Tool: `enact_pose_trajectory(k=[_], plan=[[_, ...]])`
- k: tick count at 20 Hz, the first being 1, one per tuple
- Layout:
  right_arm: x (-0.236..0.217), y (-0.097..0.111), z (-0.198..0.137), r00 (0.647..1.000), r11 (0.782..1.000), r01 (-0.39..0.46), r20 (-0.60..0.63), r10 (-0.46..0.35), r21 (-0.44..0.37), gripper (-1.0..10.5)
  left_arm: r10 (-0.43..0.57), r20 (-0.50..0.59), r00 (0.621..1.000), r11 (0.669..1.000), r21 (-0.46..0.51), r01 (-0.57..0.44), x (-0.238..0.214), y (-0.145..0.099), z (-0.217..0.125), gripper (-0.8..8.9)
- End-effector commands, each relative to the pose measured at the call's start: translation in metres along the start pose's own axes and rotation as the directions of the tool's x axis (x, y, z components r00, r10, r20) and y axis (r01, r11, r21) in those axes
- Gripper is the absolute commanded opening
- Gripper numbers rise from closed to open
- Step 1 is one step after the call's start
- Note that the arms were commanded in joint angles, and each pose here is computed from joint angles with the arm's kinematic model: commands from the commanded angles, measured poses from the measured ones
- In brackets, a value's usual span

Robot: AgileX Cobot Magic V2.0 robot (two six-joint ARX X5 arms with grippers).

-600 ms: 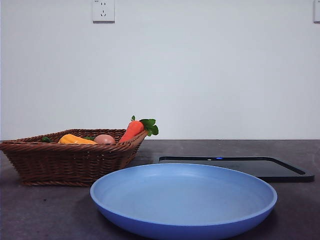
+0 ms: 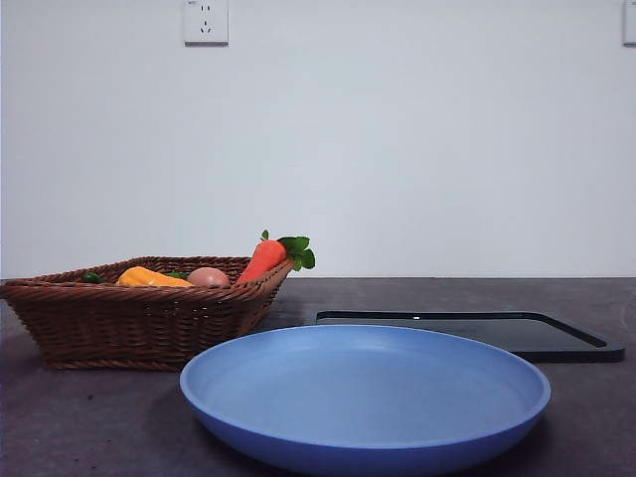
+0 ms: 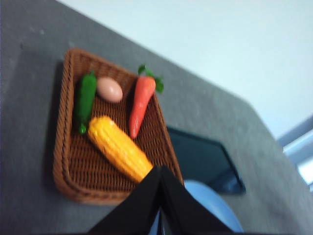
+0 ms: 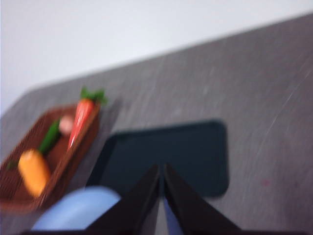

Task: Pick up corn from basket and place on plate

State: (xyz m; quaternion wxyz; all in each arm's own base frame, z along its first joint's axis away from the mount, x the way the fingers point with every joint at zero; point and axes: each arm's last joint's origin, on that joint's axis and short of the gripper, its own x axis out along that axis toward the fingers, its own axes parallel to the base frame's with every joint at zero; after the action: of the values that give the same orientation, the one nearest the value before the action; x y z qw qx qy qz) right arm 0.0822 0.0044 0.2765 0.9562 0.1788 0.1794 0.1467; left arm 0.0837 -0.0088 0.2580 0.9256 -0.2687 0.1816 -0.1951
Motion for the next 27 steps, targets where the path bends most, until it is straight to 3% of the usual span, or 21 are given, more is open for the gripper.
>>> enact_pose_trajectory(k=[1, 10, 16, 18, 20, 22, 27], plan=[[0.001, 0.004, 0.010, 0.994, 0.998, -0.028, -0.104, 0.021, -0.064, 0.0, -0.003, -0.077, 0.997, 0.996, 0.088, 0.009, 0.000, -0.006, 0.009, 0.05], [0.007, 0.012, 0.026, 0.922, 0.994, -0.086, -0.385, 0.052, -0.073, 0.0, 0.018, -0.321, 0.947, 0.993, 0.120, 0.022, 0.003, -0.011, 0.017, 0.05], [0.011, 0.013, 0.026, 0.901, 0.992, -0.108, -0.429, 0.069, -0.067, 0.0, 0.019, -0.366, 0.930, 0.992, 0.127, 0.029, 0.006, -0.010, 0.015, 0.14], [0.011, 0.013, 0.026, 0.901, 0.992, -0.108, -0.429, 0.069, -0.066, 0.6, 0.019, -0.367, 0.930, 0.992, 0.123, 0.028, 0.006, -0.010, 0.015, 0.91], [0.011, 0.013, 0.026, 0.901, 0.993, -0.104, -0.429, 0.069, -0.060, 2.4, 0.018, -0.362, 0.932, 0.992, 0.126, 0.030, 0.006, -0.011, 0.016, 2.62], [0.011, 0.013, 0.026, 0.901, 0.993, -0.104, -0.428, 0.068, -0.060, 3.2, 0.016, -0.352, 0.936, 0.990, 0.133, 0.034, 0.006, -0.011, 0.017, 4.16], [0.023, 0.010, 0.027, 0.879, 0.994, -0.104, -0.470, 0.079, -0.027, 3.2, 0.017, -0.358, 0.933, 0.991, 0.129, 0.031, 0.008, -0.010, 0.017, 4.41]])
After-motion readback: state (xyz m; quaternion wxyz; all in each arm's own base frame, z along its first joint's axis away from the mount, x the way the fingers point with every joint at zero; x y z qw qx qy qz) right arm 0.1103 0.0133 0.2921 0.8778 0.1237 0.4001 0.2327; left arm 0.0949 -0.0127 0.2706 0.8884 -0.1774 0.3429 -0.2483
